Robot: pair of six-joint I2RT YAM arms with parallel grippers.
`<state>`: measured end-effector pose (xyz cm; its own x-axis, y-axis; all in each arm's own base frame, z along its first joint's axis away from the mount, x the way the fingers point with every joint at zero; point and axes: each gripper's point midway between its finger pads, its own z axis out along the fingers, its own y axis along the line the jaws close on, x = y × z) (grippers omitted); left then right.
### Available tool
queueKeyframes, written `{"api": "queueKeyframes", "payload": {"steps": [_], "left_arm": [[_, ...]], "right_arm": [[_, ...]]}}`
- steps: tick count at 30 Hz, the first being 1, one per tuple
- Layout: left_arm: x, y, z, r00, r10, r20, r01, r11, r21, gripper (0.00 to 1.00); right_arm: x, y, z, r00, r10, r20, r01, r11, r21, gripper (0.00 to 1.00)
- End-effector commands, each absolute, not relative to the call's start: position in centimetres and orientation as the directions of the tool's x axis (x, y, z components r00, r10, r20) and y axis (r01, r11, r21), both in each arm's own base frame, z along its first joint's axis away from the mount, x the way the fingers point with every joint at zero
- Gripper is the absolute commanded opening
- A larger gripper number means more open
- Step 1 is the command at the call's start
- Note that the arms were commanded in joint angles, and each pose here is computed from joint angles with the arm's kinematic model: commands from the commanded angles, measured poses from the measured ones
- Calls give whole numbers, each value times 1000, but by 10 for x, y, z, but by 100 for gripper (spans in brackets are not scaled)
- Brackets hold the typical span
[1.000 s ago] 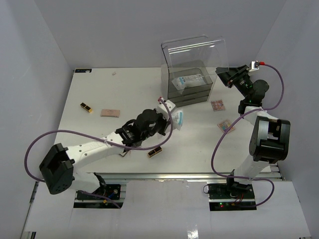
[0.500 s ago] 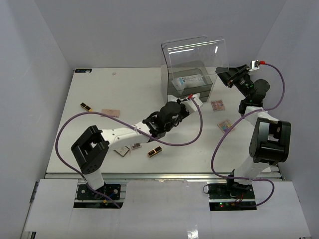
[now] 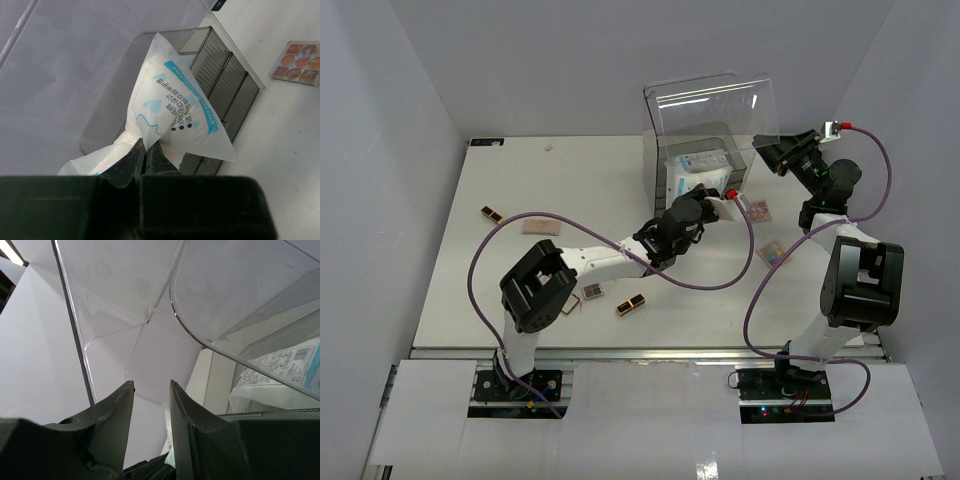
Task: Organize the makeup
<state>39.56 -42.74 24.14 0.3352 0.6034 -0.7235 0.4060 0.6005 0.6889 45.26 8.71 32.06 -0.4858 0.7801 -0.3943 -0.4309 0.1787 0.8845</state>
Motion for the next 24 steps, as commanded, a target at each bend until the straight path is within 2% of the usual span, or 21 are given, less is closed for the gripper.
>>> {"api": "queueKeyframes", "payload": {"steps": [1, 15, 24], "left_arm": [[409, -429, 286, 401, 614, -680, 263, 634, 727, 9], [431, -428, 293, 397, 624, -673, 198, 658, 727, 11], [457, -423, 278, 359, 656, -663, 152, 660, 735, 16]], "right_arm": [[436, 92, 361, -436, 759, -483, -556, 194, 808, 41], [434, 93, 356, -443, 759, -478, -553, 188, 812, 41], [433, 93, 355, -448, 756, -477, -551, 187, 813, 41]]}}
